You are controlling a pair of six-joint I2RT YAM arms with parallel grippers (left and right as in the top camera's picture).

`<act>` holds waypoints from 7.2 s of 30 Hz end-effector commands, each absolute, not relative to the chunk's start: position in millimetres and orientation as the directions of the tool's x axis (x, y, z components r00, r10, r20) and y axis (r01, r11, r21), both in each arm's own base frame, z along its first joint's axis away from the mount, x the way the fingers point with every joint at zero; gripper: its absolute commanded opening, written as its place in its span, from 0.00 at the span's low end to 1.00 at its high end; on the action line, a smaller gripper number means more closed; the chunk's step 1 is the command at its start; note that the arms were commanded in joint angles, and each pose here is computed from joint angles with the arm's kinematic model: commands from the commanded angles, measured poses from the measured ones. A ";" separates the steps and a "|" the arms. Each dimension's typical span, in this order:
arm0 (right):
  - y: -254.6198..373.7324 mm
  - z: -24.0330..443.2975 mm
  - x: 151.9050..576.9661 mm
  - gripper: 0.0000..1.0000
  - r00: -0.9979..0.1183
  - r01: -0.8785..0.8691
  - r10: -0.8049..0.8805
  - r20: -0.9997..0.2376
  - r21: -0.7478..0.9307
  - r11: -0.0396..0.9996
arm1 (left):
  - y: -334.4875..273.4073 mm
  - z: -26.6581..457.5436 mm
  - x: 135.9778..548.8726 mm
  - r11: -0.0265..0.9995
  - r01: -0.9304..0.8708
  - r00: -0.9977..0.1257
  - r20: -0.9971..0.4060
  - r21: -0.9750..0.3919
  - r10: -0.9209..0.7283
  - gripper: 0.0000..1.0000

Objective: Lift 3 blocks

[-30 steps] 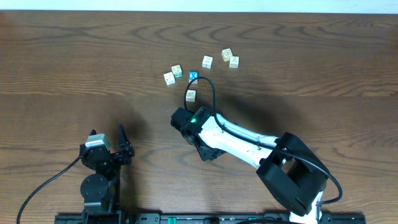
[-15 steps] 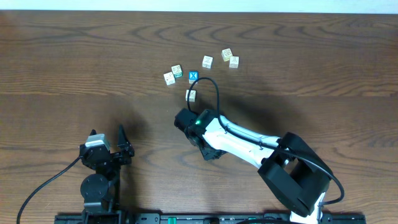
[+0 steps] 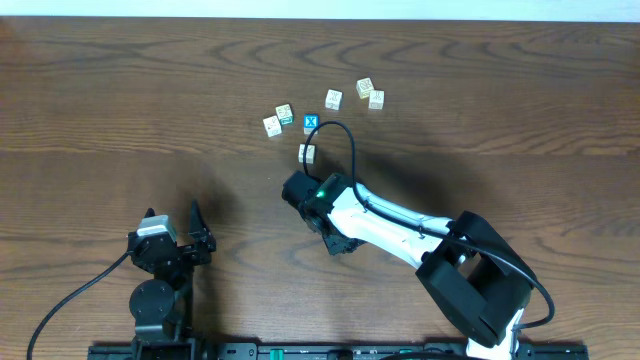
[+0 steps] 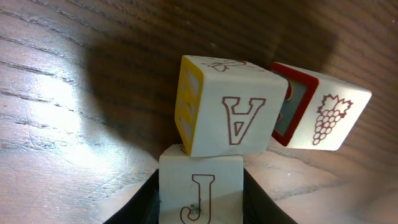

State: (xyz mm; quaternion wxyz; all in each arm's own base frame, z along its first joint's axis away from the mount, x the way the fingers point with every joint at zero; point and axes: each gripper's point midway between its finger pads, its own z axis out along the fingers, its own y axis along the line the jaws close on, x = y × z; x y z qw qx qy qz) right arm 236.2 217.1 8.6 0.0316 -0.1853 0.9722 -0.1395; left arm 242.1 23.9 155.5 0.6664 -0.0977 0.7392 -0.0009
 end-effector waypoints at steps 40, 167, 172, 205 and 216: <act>268.4 5.9 270.6 0.16 -0.957 -0.121 -0.139 -0.256 -0.085 0.989 | 23.8 136.3 242.6 0.982 -0.146 -0.137 -0.980 -0.121 -0.141 0.75; 218.6 -4.9 259.4 0.01 -0.966 -0.244 -0.250 0.063 0.086 0.966 | 23.8 136.3 242.6 0.982 -0.146 -0.137 -0.980 -0.121 -0.141 0.75; 208.5 -5.7 266.3 0.01 -0.980 -0.193 -0.194 0.039 0.018 0.981 | 23.8 136.3 242.6 0.982 -0.146 -0.137 -0.980 -0.121 -0.141 0.75; 221.4 -4.7 244.1 0.01 -0.969 -0.225 -0.229 0.095 0.048 0.973 | 23.8 136.3 242.6 0.982 -0.146 -0.137 -0.980 -0.121 -0.141 0.75; 232.2 -4.2 235.2 0.01 -0.966 -0.226 -0.233 0.109 0.076 0.971 | 23.8 136.3 242.6 0.982 -0.146 -0.137 -0.980 -0.121 -0.141 0.75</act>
